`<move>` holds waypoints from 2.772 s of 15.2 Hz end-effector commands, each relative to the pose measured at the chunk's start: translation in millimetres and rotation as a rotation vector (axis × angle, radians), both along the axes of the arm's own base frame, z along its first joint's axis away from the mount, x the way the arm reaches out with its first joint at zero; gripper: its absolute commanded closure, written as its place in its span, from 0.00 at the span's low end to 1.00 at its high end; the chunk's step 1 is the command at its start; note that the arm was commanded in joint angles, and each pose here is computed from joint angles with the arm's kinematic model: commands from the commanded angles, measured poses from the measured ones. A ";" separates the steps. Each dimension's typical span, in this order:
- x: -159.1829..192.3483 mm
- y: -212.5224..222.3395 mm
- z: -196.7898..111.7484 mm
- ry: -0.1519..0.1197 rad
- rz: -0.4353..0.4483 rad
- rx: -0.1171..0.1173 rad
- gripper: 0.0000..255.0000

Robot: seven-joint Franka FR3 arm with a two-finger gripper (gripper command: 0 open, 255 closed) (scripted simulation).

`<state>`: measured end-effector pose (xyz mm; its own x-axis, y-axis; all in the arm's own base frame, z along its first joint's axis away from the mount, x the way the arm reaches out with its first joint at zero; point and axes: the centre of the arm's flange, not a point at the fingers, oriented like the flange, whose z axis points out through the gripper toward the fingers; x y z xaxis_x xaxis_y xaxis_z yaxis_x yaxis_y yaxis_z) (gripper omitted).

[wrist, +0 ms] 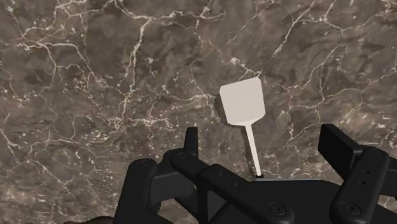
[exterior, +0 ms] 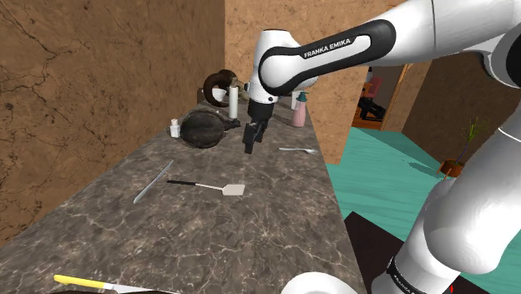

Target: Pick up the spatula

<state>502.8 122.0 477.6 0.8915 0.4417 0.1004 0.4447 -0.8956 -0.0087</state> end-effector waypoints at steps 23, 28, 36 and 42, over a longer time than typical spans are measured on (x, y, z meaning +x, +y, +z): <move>132.3 117.6 -171.0 0.024 0.232 -0.026 0.00; 132.4 117.9 -174.6 0.024 0.232 -0.026 1.00; 132.2 117.6 -168.8 0.024 0.232 -0.026 1.00; 132.3 117.6 -137.1 0.024 0.232 -0.026 1.00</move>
<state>635.1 239.8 334.6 0.7681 0.6369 0.0667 0.6383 -0.7698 -0.0003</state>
